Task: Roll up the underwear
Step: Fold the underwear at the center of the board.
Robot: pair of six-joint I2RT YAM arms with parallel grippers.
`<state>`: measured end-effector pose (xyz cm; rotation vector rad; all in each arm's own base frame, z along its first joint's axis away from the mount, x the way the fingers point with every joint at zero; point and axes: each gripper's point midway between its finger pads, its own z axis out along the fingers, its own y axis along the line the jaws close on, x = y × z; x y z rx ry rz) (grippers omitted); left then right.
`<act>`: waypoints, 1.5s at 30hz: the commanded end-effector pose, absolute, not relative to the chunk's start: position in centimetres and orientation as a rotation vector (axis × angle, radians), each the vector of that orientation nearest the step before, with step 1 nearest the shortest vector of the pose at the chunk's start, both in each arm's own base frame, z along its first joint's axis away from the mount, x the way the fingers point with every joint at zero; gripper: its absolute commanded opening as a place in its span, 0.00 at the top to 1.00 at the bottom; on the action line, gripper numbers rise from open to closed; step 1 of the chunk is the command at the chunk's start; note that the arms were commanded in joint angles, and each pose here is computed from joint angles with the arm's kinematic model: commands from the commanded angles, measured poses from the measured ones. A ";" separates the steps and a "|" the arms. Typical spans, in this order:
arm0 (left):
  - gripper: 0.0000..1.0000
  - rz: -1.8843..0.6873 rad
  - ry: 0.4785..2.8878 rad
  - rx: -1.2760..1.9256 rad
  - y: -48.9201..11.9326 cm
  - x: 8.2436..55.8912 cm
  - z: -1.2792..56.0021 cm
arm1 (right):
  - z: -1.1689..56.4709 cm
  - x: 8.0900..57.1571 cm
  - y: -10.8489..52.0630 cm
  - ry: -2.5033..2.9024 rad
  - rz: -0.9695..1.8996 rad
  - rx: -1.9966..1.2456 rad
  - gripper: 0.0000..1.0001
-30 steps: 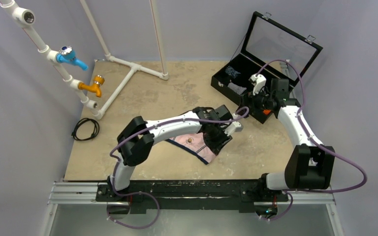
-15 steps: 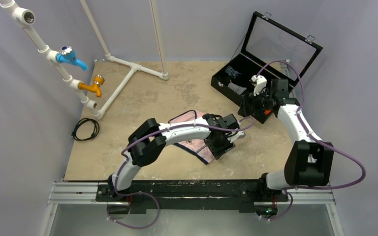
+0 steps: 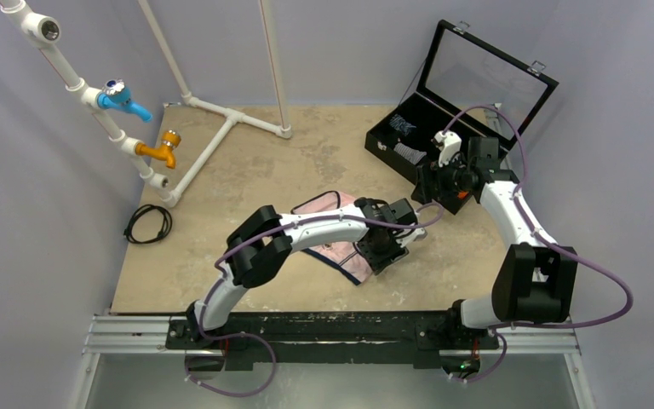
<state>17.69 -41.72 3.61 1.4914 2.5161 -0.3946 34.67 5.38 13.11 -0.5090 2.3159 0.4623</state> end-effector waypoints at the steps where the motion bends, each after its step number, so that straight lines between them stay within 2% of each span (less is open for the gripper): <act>1: 0.55 -0.380 2.486 1.515 -42.5 18.1 3.5 | 14.3 35.3 5.6 2.278 0.475 -0.521 0.12; 10: 0.63 -0.334 2.526 1.536 -42.2 18.0 1.3 | 14.3 35.2 5.6 2.281 0.482 -0.520 0.12; 12: 0.68 -0.332 2.530 1.539 -42.1 17.9 1.1 | 14.3 35.2 5.6 2.278 0.482 -0.522 0.12; 20: 0.99 -0.382 2.502 1.544 -42.3 17.7 2.5 | 14.2 35.1 5.7 2.284 0.491 -0.524 0.12; 37: 1.00 -1.023 2.415 1.479 -42.4 17.0 11.9 | 14.0 35.2 5.6 2.290 0.489 -0.520 0.12; 45: 1.00 -1.145 2.356 1.379 -39.2 19.6 14.5 | 13.9 35.2 5.6 2.296 0.487 -0.518 0.12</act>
